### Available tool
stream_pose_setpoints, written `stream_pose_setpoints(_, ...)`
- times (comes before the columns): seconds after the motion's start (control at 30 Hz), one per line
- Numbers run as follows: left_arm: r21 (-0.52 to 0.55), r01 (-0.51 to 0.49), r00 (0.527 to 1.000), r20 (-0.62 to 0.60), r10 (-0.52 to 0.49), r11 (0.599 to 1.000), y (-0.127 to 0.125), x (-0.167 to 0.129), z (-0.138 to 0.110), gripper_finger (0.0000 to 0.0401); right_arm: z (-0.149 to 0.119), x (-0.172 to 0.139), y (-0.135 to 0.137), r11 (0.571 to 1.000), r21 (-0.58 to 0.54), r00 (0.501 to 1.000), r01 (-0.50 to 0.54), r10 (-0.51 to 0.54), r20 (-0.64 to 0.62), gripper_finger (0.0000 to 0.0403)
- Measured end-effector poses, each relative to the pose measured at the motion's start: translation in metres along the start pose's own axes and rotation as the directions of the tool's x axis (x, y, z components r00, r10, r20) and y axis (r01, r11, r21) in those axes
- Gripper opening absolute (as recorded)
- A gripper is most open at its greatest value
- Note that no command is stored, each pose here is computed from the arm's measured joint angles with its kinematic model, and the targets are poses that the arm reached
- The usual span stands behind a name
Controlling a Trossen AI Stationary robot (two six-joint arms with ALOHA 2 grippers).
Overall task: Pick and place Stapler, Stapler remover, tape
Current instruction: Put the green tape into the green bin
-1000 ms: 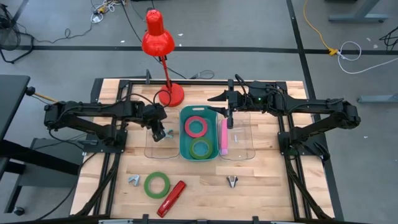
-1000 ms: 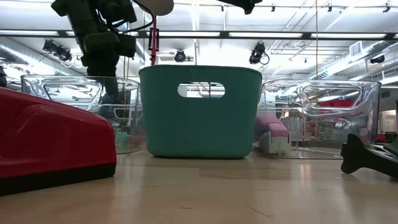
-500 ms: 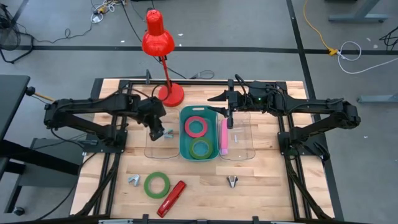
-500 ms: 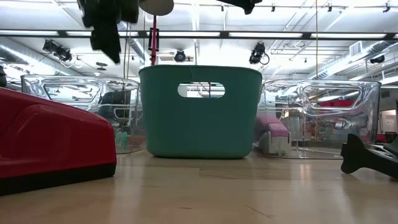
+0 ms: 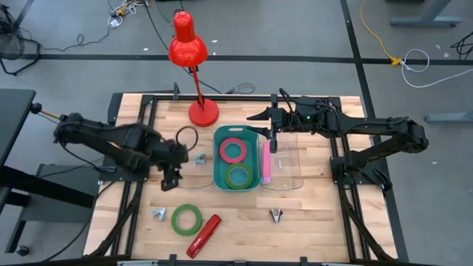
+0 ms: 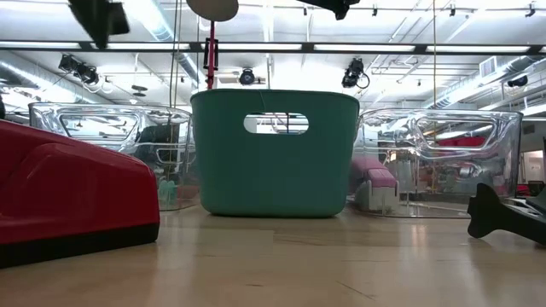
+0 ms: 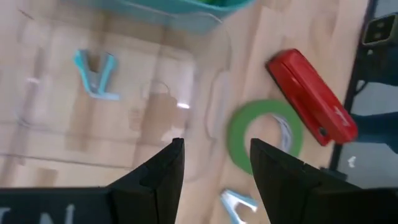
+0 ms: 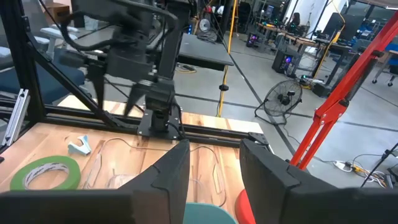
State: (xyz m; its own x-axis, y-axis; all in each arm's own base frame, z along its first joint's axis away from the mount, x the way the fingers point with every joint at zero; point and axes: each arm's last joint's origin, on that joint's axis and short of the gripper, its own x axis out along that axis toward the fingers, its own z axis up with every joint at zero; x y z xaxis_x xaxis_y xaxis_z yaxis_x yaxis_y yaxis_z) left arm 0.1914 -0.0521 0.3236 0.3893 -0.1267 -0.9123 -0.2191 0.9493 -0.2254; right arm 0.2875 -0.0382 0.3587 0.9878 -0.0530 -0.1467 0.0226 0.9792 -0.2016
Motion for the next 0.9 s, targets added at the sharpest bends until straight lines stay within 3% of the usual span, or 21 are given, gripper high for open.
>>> stream_pose_setpoints(0.13, 0.027, 0.029, 0.999, -0.020, -0.029, 0.999, -0.017, 0.000, -0.011, 0.0188, 0.000, 0.000, 0.000, 1.000, -0.003, 1.000, 0.000, 0.000, 0.000, 0.0142)
stream_pose_setpoints(0.47, 0.263, 0.054, 0.997, -0.059, -0.040, 0.963, -0.055, 0.006, -0.038, 0.0188, 0.000, 0.000, 0.000, 1.000, -0.007, 1.000, 0.002, -0.002, 0.000, 0.0142)
stream_pose_setpoints(0.53, 0.341, 0.053, 0.999, -0.026, -0.047, 0.938, -0.062, 0.008, -0.039, 0.0188, 0.000, 0.000, -0.001, 1.000, -0.008, 1.000, 0.002, -0.002, -0.003, 0.0142)
stream_pose_setpoints(0.7, 0.565, 0.079, 0.995, 0.001, -0.096, 0.821, -0.085, 0.016, -0.046, 0.0188, -0.001, 0.000, -0.003, 0.997, -0.007, 0.997, 0.072, -0.072, -0.021, 0.0142)
stream_pose_setpoints(0.9, 0.617, 0.052, 0.998, -0.052, -0.026, 0.785, -0.100, 0.039, -0.053, 0.0188, -0.002, 0.000, -0.005, 0.988, -0.009, 0.987, 0.154, -0.155, -0.039, 0.0142)
